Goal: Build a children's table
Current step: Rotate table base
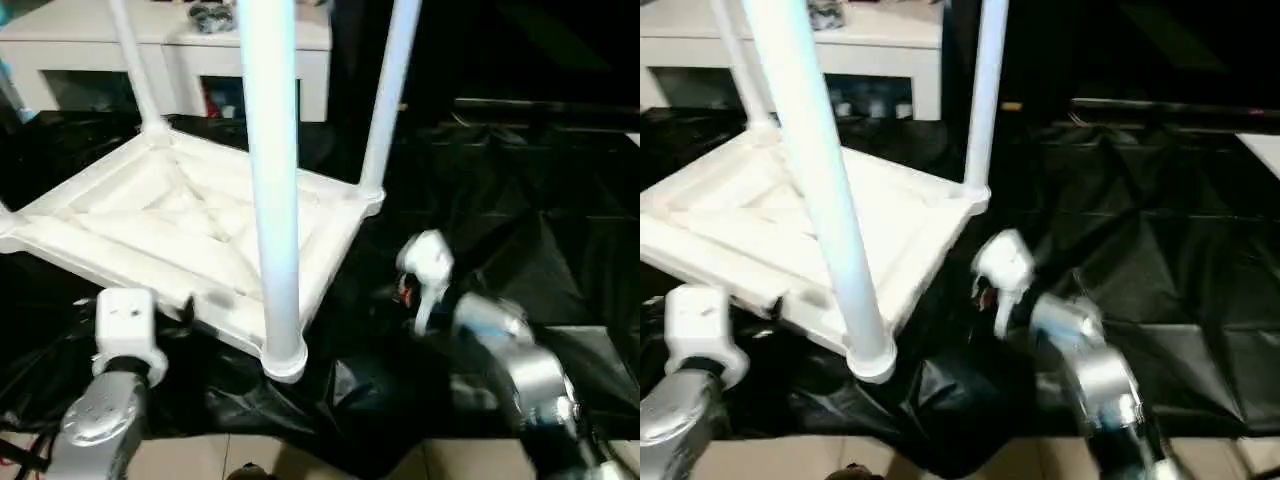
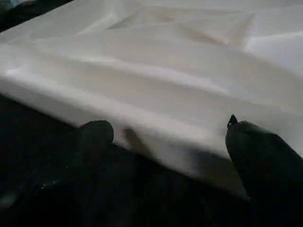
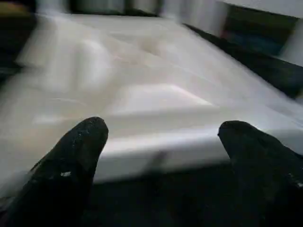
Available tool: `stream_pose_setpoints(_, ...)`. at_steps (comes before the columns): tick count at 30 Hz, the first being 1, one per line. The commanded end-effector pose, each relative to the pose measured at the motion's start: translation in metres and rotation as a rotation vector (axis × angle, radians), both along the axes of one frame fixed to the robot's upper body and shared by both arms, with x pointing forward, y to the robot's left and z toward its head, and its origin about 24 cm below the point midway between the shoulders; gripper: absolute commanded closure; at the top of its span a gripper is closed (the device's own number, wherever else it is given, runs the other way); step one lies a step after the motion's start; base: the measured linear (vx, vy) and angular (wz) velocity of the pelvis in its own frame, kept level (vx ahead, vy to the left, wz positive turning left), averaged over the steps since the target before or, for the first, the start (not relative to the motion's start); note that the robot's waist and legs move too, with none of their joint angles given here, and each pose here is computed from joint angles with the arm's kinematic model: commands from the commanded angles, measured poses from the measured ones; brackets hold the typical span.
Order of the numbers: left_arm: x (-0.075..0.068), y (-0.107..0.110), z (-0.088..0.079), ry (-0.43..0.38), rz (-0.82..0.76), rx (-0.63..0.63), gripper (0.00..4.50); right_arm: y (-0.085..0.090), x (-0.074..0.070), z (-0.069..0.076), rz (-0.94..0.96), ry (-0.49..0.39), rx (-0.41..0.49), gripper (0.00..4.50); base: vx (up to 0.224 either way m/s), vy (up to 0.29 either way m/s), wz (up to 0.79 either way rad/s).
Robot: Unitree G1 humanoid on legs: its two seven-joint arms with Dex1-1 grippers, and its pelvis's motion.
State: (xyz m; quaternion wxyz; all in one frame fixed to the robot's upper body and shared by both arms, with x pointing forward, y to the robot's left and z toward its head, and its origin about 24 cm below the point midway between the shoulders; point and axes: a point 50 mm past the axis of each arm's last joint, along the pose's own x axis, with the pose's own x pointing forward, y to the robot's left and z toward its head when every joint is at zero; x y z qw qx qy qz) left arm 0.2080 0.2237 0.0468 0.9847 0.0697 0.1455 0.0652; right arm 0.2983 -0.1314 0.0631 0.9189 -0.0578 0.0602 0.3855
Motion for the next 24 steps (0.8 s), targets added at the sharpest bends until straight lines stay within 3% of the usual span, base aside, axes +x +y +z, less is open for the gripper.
stream_pose_setpoints(1, -0.001, 0.001, 0.004, -0.009, 0.001, -0.002, 0.07, -0.005, 0.004, 0.002, -0.041, -0.011, -0.008, 0.17, 0.000, 0.000, 0.00)
stream_pose_setpoints(5, -0.004, -0.001, -0.001, 0.042, -0.048, -0.042, 0.07, -0.013, 0.023, 0.003, -0.180, -0.043, -0.052, 0.17, 0.000, 0.000, 0.00)
stream_pose_setpoints(9, -0.002, -0.007, 0.000, 0.070, -0.093, -0.079, 0.07, -0.004, 0.027, 0.012, -0.119, -0.063, 0.020, 0.17, 0.000, 0.000, 0.00)
stream_pose_setpoints(11, -0.002, -0.008, -0.001, 0.081, -0.106, -0.083, 0.07, 0.002, 0.025, 0.014, -0.075, -0.066, 0.041, 0.17, 0.000, 0.000, 0.00)
stream_pose_setpoints(13, 0.001, -0.010, -0.007, 0.153, -0.134, -0.079, 0.07, 0.029, 0.008, 0.023, 0.147, -0.076, 0.113, 0.17, 0.000, 0.000, 0.00)
stream_pose_setpoints(18, 0.008, -0.008, -0.010, 0.197, -0.137, -0.078, 0.07, 0.061, -0.014, 0.033, 0.422, -0.100, 0.145, 0.17, 0.000, 0.000, 0.00)
stream_pose_setpoints(22, 0.011, -0.006, -0.010, 0.205, -0.153, -0.062, 0.07, 0.067, -0.019, 0.035, 0.486, -0.103, 0.140, 0.17, 0.000, 0.000, 0.00)
stream_pose_setpoints(24, 0.013, 0.003, -0.001, 0.156, -0.088, -0.054, 0.07, 0.068, -0.016, 0.035, 0.485, -0.114, 0.123, 0.17, 0.000, 0.000, 0.00)
